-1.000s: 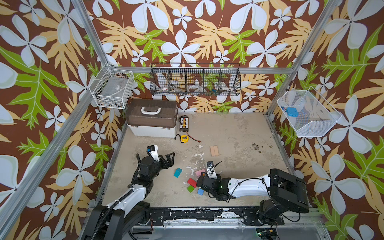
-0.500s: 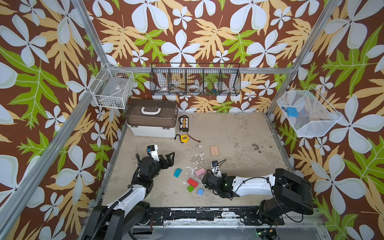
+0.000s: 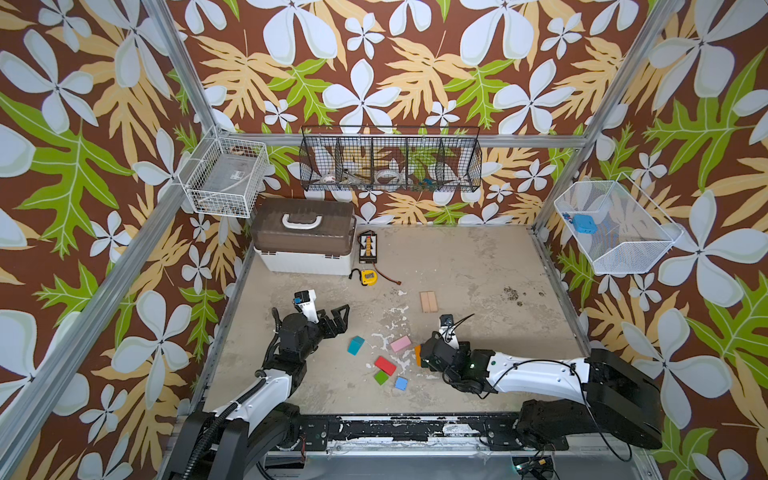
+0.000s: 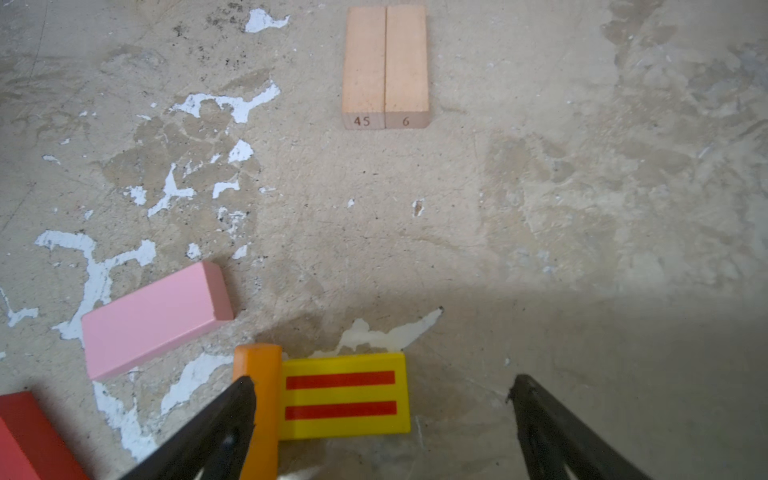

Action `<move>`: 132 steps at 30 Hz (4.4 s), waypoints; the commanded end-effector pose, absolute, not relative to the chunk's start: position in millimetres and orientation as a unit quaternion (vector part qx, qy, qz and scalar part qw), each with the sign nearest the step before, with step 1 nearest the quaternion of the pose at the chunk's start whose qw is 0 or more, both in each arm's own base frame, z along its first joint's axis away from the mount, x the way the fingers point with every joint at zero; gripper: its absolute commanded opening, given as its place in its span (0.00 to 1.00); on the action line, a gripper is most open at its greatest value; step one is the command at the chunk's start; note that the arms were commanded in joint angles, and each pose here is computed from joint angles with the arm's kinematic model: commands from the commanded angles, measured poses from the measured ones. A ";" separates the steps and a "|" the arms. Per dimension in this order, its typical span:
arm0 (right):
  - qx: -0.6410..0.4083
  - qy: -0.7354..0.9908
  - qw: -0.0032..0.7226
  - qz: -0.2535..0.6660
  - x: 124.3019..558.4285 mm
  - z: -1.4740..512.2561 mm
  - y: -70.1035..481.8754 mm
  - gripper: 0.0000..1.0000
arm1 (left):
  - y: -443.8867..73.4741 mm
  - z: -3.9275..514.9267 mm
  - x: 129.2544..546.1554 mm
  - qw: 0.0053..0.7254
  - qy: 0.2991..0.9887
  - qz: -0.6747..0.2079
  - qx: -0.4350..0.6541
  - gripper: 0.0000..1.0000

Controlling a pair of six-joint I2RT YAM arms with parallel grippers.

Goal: Build the wood block tower
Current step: 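Lower the right gripper and grasp the yellow block with red stripes, then lift the striped yellow block and carry it toward the wooden planks, then lower the striped yellow block onto the tops of the two planks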

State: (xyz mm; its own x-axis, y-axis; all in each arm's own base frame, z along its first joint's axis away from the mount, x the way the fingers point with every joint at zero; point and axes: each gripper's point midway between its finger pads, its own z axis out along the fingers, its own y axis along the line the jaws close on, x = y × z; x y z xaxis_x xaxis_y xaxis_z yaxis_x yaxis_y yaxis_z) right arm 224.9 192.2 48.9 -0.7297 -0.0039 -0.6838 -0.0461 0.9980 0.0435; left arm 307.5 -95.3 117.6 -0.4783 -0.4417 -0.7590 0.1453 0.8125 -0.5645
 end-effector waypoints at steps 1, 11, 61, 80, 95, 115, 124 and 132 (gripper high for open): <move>-0.010 0.929 0.369 0.019 226.0 47.5 183.8 0.95 | -97.3 124.4 308.5 0.512 0.800 -0.300 -0.087 1.00; -0.034 0.941 0.335 0.039 228.2 28.9 198.9 0.92 | -97.3 123.9 308.4 0.512 0.800 -0.300 -0.087 1.00; 0.019 0.922 0.388 0.003 272.9 79.1 184.8 0.35 | -128.5 133.0 298.4 0.525 0.791 -0.315 -0.016 1.00; 0.085 0.899 0.429 0.008 347.8 133.7 176.3 0.26 | -138.3 124.3 304.8 0.508 0.807 -0.301 -0.004 1.00; 0.111 0.887 0.448 0.030 419.0 180.6 164.8 0.26 | -135.5 119.3 308.4 0.503 0.815 -0.288 -0.015 1.00; 0.035 0.939 0.340 0.024 413.1 79.0 190.5 0.27 | -137.4 114.9 311.4 0.497 0.822 -0.277 -0.015 1.00; 0.021 0.946 0.321 0.026 414.3 62.5 199.2 0.32 | -139.9 113.9 311.3 0.495 0.824 -0.276 -0.011 1.00; -0.001 0.949 0.316 0.014 410.4 57.5 211.7 0.33 | -141.5 112.7 310.5 0.493 0.826 -0.274 -0.008 1.00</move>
